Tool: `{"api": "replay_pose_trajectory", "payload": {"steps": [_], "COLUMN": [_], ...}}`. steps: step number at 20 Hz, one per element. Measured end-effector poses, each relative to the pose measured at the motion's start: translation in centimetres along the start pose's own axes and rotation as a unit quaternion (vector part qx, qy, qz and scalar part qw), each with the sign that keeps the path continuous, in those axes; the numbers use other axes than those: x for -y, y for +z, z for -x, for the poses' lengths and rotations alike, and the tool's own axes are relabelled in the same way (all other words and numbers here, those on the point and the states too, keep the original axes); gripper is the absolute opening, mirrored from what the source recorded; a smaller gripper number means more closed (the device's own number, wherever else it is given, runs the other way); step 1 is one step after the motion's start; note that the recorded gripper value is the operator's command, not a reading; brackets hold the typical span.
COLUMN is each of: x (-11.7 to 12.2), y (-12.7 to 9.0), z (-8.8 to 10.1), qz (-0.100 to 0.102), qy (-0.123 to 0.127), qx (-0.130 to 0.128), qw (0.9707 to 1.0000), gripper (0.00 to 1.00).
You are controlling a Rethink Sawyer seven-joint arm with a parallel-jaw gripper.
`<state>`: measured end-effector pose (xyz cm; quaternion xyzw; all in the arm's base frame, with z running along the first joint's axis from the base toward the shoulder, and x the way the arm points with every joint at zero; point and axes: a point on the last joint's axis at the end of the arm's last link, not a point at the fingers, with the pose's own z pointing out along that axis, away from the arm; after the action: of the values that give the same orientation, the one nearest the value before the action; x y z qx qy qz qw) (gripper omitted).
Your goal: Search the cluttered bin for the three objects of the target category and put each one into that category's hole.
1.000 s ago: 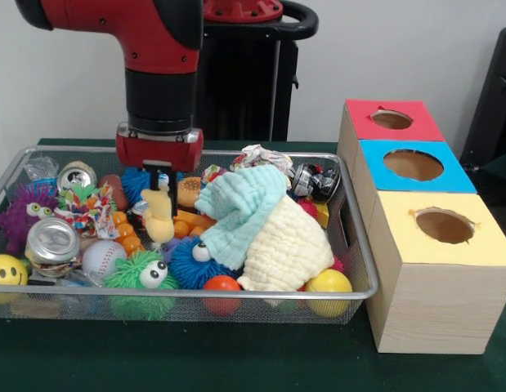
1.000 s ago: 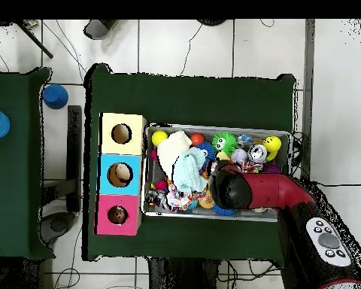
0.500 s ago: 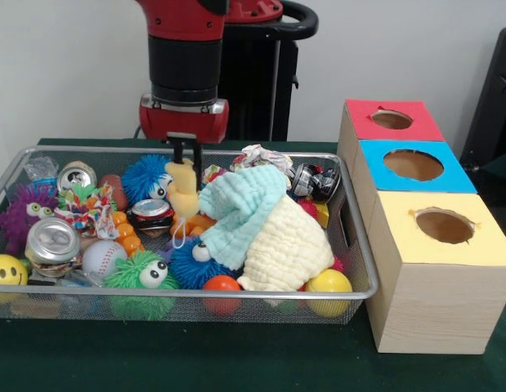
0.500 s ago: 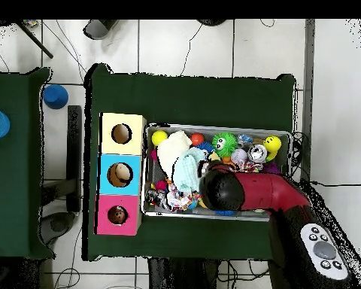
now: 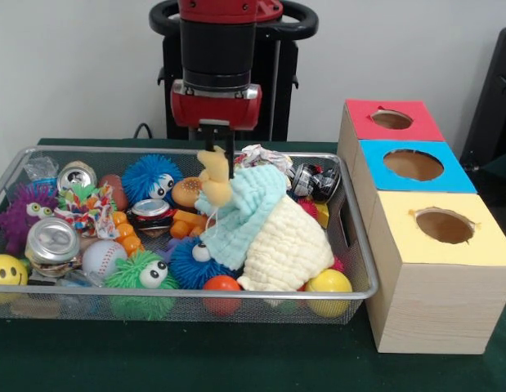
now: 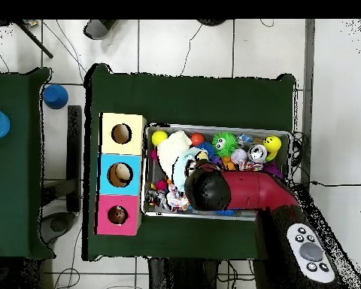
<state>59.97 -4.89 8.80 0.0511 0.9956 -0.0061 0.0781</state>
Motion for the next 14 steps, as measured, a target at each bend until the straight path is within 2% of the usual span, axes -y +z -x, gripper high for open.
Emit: {"api": "replay_pose_trajectory", "payload": {"steps": [9,14], "x": [-2.5,-4.5], "y": [-0.7,-1.8], "z": [0.1,-0.5], "qz": [0.006,0.009], "qy": [-0.009,-0.015], "qx": [0.002,0.0], "qw": [0.9999,0.9998], "gripper": [0.0,0.0]}}
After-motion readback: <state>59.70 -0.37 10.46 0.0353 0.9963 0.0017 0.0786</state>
